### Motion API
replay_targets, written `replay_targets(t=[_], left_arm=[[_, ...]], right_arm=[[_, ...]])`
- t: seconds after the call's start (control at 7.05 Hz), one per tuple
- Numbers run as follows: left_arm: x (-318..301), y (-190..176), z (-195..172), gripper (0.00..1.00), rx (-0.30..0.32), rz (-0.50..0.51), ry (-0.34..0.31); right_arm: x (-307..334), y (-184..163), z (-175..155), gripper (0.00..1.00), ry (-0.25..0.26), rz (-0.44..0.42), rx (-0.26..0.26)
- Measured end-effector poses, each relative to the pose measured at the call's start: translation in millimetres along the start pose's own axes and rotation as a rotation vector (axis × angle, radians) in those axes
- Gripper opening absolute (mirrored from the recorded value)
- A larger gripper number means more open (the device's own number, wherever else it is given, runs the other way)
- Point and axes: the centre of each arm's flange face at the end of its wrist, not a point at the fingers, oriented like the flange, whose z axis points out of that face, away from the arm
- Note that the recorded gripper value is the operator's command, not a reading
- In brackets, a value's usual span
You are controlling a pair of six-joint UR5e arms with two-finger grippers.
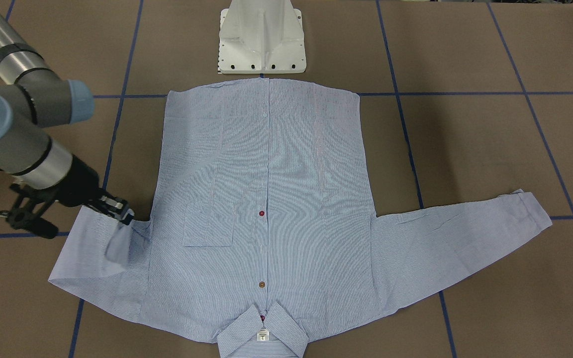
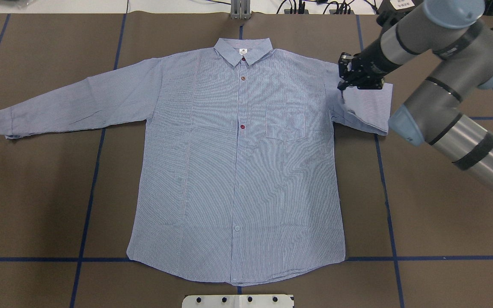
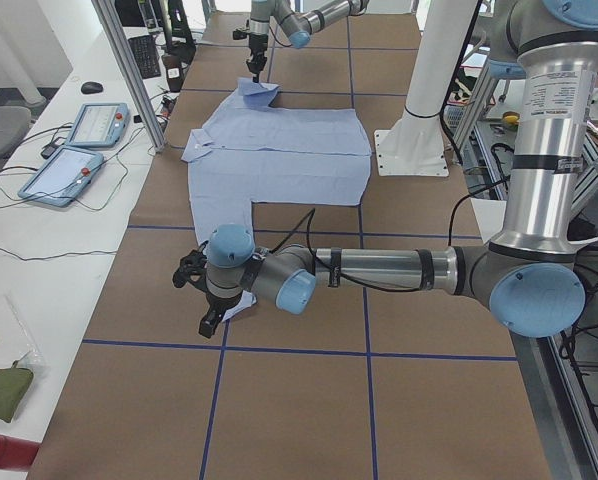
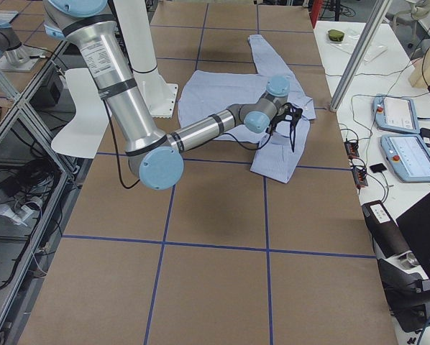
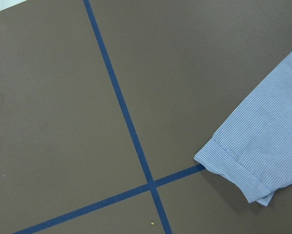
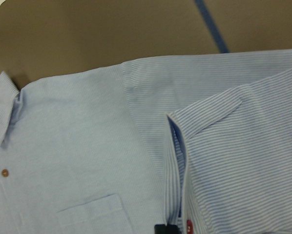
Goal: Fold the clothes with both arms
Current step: 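Carry the sleeve with the right gripper across the shirt toward the collar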
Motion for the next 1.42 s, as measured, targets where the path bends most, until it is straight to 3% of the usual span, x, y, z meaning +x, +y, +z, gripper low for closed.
replay_targets(t=[0.43, 0.71, 0.85, 0.99, 1.13, 1.42], left_arm=[[0, 1, 0, 0.99, -0.001, -0.002, 0.000], [0, 1, 0, 0.99, -0.001, -0.003, 0.001], [0, 1, 0, 0.99, -0.001, -0.003, 0.001], [0, 1, 0, 0.99, -0.001, -0.003, 0.001], [0, 1, 0, 0.99, -0.002, -0.003, 0.002], [0, 1, 0, 0.99, -0.002, -0.003, 0.002]], right_arm=[[-161, 90, 64, 0.00, -0.066, 0.038, 0.086], [-208, 122, 86, 0.00, -0.091, 0.019, 0.119], [-222, 131, 94, 0.09, -0.093, 0.013, 0.123], [-228, 137, 100, 0.65, -0.095, 0.008, 0.125], [-230, 140, 104, 0.98, -0.094, 0.006, 0.130], [-239, 149, 112, 0.98, -0.096, 0.016, 0.154]])
